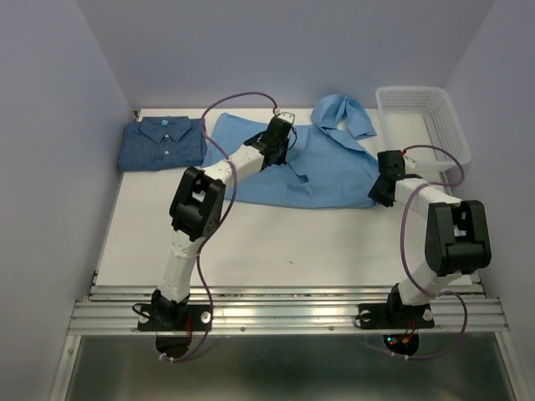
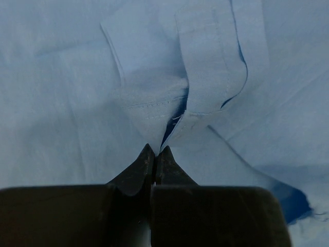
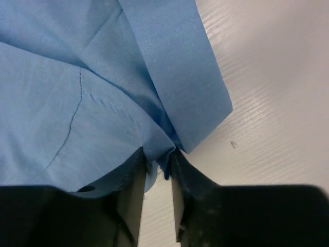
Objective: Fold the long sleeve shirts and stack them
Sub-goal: Fold the shirt
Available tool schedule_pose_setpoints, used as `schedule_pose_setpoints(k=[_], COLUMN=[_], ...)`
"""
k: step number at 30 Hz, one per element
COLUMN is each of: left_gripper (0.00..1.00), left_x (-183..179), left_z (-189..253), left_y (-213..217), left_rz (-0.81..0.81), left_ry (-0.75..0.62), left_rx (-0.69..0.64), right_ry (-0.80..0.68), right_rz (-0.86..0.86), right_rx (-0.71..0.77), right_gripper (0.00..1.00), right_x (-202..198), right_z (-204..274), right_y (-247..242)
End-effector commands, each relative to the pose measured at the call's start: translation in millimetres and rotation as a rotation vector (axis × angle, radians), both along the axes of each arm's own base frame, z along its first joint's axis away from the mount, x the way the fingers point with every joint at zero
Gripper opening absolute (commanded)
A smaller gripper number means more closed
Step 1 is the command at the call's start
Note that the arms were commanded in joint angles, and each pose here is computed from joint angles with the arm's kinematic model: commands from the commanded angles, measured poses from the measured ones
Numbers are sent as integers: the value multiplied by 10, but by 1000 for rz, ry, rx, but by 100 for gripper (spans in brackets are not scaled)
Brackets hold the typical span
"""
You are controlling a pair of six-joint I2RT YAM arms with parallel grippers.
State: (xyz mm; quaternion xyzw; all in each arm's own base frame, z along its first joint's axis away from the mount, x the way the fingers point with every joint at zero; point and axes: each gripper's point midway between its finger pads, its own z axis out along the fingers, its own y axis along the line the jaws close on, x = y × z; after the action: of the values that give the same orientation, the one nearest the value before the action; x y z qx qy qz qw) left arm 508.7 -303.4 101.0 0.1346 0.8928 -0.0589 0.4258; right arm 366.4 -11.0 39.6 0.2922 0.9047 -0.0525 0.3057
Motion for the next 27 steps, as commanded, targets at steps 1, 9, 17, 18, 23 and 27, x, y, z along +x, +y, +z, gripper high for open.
schedule_pose_setpoints(k=[1, 9, 17, 18, 23, 27], left_gripper=[0, 0, 0, 0, 0, 0], left_x=[-41, -95, -9, -78, -307, -543], left_z=[55, -177, 576, 663, 990, 1133], left_y=[16, 58, -122, -95, 129, 557], left_rz=[39, 35, -115, -126, -111, -4], left_ry=[3, 67, -8, 11, 15, -34], left_rx=[-129, -202, -205, -193, -150, -74], right_ry=[-53, -41, 22, 11, -5, -27], right_rz=[-51, -61, -89, -96, -125, -133], right_rx=[-53, -107, -146, -153, -159, -159], right_gripper=[21, 7, 19, 21, 100, 100], right_x=[137, -165, -382, -394, -437, -435], right_z=[107, 221, 98, 134, 160, 218], right_y=[-185, -340, -420, -435, -465, -471])
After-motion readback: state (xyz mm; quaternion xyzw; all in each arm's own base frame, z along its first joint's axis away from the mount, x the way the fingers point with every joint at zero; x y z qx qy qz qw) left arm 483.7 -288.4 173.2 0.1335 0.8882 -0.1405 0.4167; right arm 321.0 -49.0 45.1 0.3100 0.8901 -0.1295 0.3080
